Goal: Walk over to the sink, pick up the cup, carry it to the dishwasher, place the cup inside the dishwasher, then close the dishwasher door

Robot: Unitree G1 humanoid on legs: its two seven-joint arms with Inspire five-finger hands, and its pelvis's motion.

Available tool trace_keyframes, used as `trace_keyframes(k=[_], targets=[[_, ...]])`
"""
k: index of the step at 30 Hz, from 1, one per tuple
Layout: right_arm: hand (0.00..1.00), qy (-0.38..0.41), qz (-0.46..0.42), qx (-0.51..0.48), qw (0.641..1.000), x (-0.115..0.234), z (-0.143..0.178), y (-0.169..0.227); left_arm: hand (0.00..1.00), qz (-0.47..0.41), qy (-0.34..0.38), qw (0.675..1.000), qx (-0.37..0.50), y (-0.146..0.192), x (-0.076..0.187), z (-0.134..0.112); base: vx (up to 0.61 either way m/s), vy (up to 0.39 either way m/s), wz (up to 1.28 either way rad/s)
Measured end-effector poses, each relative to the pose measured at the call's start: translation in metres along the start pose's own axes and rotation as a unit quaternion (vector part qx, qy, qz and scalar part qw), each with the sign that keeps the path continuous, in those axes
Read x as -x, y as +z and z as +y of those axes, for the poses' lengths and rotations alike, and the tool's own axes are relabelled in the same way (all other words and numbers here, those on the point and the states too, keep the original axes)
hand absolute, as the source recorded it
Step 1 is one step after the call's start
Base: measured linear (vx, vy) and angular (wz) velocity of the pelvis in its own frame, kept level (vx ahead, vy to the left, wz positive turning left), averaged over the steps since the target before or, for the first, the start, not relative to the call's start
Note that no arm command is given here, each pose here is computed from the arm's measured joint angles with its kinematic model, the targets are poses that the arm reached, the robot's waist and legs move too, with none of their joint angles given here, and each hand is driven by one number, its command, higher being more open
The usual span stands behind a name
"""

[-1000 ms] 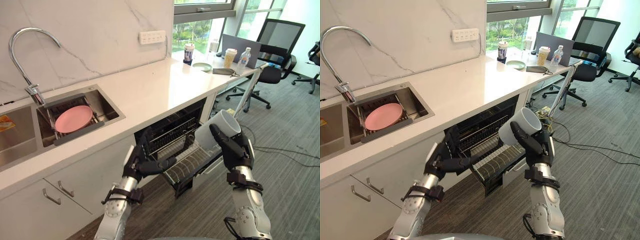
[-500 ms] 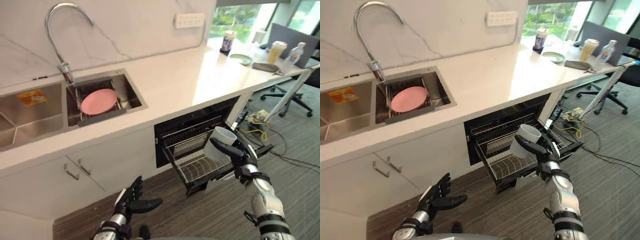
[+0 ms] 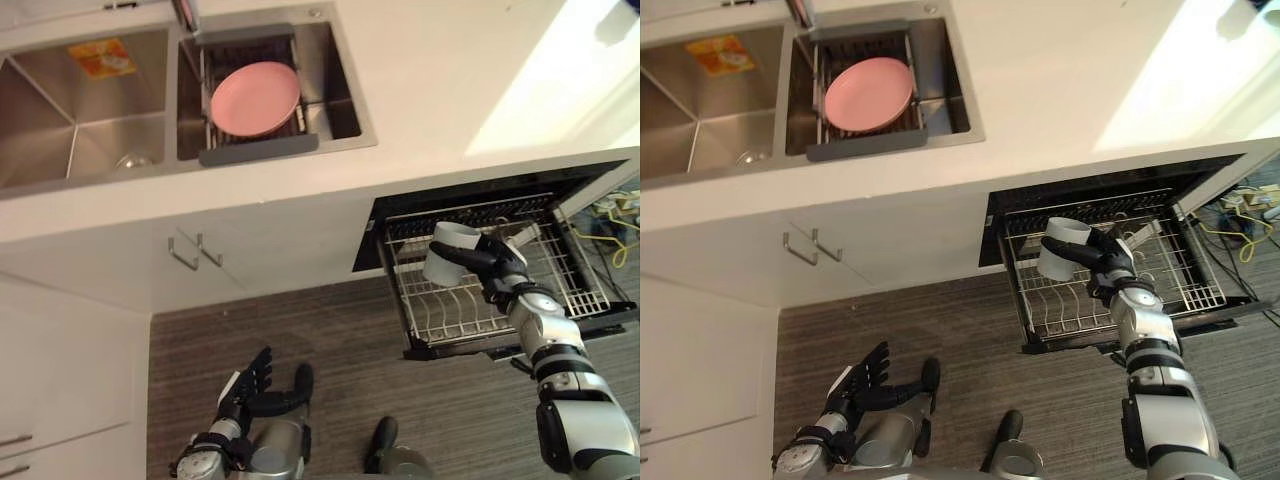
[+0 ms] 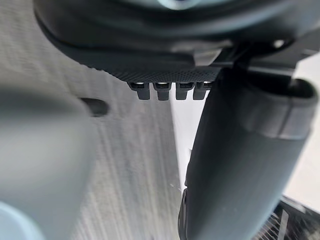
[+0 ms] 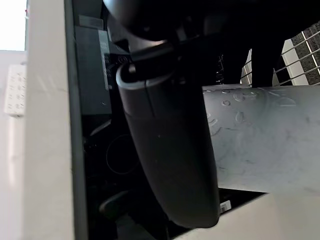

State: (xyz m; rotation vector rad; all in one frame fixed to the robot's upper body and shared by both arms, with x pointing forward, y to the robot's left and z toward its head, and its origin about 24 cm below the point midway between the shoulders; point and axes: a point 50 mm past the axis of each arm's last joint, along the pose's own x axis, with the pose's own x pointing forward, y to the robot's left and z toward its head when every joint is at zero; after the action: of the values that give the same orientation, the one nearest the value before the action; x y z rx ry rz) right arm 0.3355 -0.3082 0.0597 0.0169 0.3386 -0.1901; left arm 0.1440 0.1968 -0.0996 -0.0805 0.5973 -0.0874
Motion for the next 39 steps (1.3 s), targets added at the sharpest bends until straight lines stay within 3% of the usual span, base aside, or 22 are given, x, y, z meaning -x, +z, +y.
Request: trace_keyframes(k=[6, 15, 16, 31, 39], targets=[[0.0, -0.029, 0.024, 0.037, 0.999, -0.005, -0.02, 0.027, 1.0, -0.027, 0.019, 0.999, -0.015, 0.021, -0.008, 0.016, -0.1, 0.028, 0.07], [0.0, -0.069, 0.085, 0.061, 0.992, 0.0, -0.04, 0.025, 1.0, -0.032, 0.029, 0.999, -0.015, 0.027, -0.008, 0.021, -0.02, 0.002, 0.04], [1.0, -0.07, 0.086, 0.061, 0.992, -0.001, -0.041, 0.026, 1.0, -0.034, 0.026, 0.999, -0.015, 0.029, -0.009, 0.02, 0.0, 0.0, 0.0], [1.0, -0.015, 0.016, 0.031, 0.999, -0.005, -0.027, 0.056, 1.0, -0.034, 0.004, 0.999, -0.016, 0.031, -0.012, 0.008, 0.01, -0.019, 0.0], [1.0, 0.032, -0.014, 0.01, 0.999, 0.0, -0.013, 0.034, 1.0, 0.025, 0.026, 0.999, -0.024, 0.004, -0.009, 0.017, 0.02, -0.021, -0.06]])
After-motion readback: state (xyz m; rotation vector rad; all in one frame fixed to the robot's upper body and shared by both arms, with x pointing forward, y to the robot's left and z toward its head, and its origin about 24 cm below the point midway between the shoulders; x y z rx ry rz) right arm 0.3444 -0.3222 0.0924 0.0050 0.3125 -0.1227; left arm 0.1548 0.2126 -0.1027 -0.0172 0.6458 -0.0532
